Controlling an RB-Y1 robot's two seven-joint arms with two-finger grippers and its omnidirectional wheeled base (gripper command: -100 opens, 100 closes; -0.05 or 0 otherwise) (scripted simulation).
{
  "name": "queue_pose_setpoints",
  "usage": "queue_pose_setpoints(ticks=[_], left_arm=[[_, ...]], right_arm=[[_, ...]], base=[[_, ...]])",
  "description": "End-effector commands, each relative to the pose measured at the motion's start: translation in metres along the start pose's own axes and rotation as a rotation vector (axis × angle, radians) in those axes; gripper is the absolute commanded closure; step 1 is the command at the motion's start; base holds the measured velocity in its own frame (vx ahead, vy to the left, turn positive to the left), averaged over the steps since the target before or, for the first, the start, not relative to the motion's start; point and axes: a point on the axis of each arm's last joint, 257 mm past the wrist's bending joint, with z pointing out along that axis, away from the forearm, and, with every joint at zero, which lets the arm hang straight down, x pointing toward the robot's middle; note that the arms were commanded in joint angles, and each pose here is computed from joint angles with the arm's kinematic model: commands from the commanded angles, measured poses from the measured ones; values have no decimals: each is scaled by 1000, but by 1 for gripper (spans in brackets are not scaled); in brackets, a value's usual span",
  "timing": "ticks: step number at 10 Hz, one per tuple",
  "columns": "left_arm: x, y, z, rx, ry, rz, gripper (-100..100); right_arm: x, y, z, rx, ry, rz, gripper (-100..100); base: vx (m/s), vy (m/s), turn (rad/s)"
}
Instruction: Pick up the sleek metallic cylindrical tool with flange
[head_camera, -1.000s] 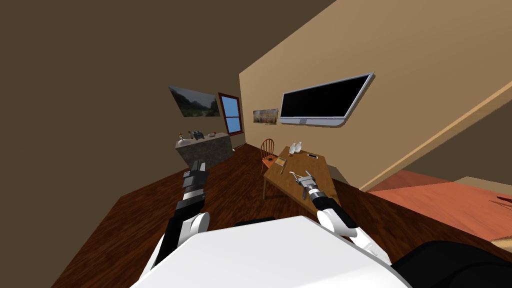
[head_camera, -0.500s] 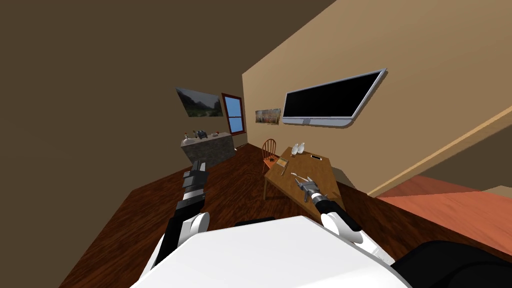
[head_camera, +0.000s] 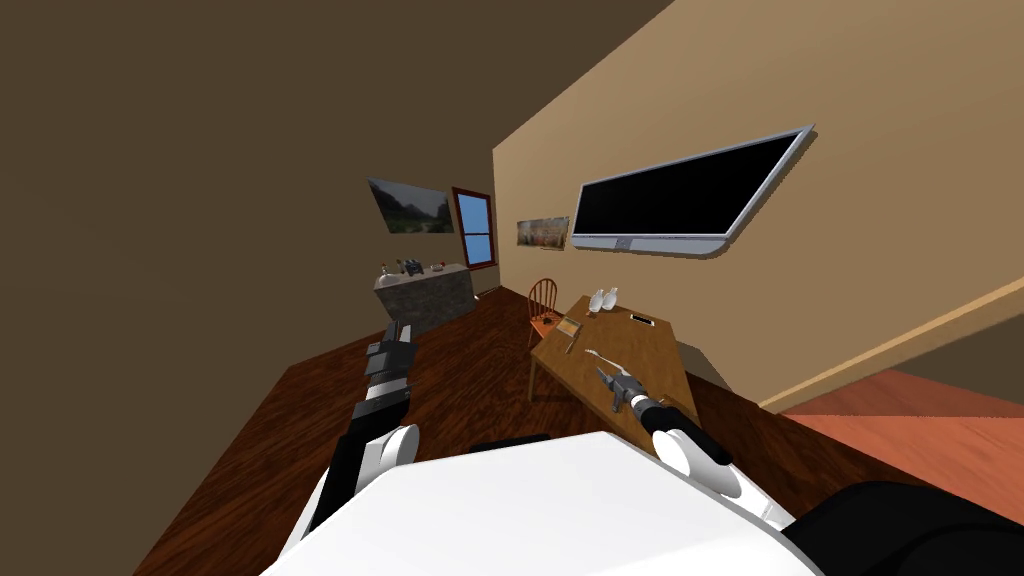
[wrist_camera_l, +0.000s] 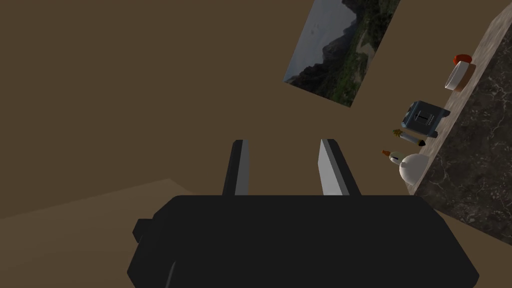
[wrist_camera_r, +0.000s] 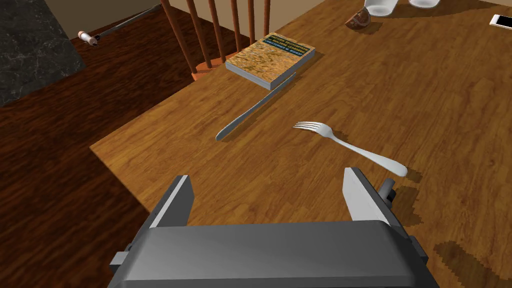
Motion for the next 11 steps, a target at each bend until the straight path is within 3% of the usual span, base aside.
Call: queue_pose_setpoints(ticks=[1,2,3,8,9,10,11], left_arm=[[0,0,0,0,0,0,0],[0,0,0,0,0,0,0],[0,0,0,0,0,0,0],[0,0,0,0,0,0,0],[0,0,0,0,0,0,0],[0,0,0,0,0,0,0],[0,0,0,0,0,0,0]], right_arm=[[-11,3,-1,-3,-39,70,-100],[-32,13,-2,-10,-103,122,-100],[-35,15,-3,-16,-109,155,-100],[-99,46,-16,-73,-294,376,-100],[-100,46,-16,-76,-295,391,-100],[-118,55,-22,-101,-348,462,-100],[-118,55,-22,-101,-350,463,-100]], base=[[1,-45,69],[11,-43,106],[6,-39,75],[7,-48,93],[2,-44,69],[15,-52,105],[11,-46,53]])
